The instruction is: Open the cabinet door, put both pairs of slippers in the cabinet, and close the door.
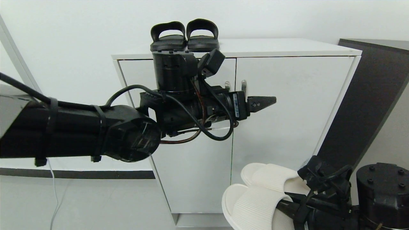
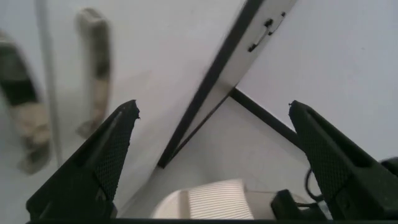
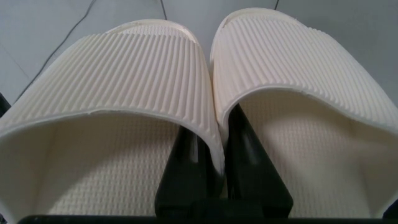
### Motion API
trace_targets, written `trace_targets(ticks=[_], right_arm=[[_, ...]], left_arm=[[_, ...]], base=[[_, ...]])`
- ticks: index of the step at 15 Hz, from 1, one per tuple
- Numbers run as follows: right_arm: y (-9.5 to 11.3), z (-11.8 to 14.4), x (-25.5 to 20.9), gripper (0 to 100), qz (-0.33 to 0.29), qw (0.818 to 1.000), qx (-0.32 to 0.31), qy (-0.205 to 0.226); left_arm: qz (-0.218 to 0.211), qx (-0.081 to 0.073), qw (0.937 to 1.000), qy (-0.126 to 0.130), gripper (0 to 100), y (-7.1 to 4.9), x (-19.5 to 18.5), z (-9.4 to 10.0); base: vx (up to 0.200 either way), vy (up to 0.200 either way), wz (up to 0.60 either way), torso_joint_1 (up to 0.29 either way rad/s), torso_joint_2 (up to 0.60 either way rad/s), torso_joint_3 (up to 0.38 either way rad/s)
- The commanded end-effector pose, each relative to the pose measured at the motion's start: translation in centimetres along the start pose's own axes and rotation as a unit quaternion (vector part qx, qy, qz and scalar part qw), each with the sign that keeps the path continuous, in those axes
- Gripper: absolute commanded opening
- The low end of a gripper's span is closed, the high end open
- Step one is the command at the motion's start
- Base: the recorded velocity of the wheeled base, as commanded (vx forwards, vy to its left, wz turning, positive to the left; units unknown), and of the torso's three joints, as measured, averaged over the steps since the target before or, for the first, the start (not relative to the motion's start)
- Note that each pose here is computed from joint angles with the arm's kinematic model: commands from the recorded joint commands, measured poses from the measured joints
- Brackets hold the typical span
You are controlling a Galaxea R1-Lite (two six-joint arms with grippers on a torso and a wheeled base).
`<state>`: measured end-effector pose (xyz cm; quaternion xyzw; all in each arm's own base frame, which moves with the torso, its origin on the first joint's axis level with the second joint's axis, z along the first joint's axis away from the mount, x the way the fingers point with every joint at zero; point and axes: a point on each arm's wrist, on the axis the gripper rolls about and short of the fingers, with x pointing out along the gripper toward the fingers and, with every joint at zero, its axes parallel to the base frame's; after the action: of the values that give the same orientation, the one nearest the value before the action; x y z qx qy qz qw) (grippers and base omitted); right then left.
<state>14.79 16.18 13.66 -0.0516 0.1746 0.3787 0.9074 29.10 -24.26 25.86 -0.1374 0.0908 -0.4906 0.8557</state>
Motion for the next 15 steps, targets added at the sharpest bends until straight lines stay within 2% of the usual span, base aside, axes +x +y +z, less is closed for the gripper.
trace_targets(ticks=[1, 7, 11, 15], right_arm=[[0.0, 0.0, 0.0, 0, -0.001, 1.0, 0.0, 0.0], [0.0, -0.1, 0.0, 0, -0.001, 1.0, -0.001, 0.001], [0.0, -0.2, 0.1, 0, -0.001, 1.0, -0.001, 0.004], [-0.1, -0.2, 0.2, 0, -0.002, 1.0, -0.001, 0.006]], left_arm=[[0.012, -0.002, 0.9999, -0.002, 100, 1.0, -0.1, 0.2], [0.025, 0.0, 0.9995, -0.018, 100, 1.5, 0.8, 0.9], [0.028, -0.006, 0.9996, -0.002, 100, 2.2, 1.9, 0.1], [0.027, -0.006, 0.9996, -0.004, 100, 2.3, 2.4, 0.1]], base=[[0.0, 0.0, 0.0, 0.0, 0.0, 0.0], [0.0, 0.0, 0.0, 0.0, 0.0, 0.0], [0.0, 0.0, 0.0, 0.0, 0.0, 0.0], [0.0, 0.0, 0.0, 0.0, 0.0, 0.0]])
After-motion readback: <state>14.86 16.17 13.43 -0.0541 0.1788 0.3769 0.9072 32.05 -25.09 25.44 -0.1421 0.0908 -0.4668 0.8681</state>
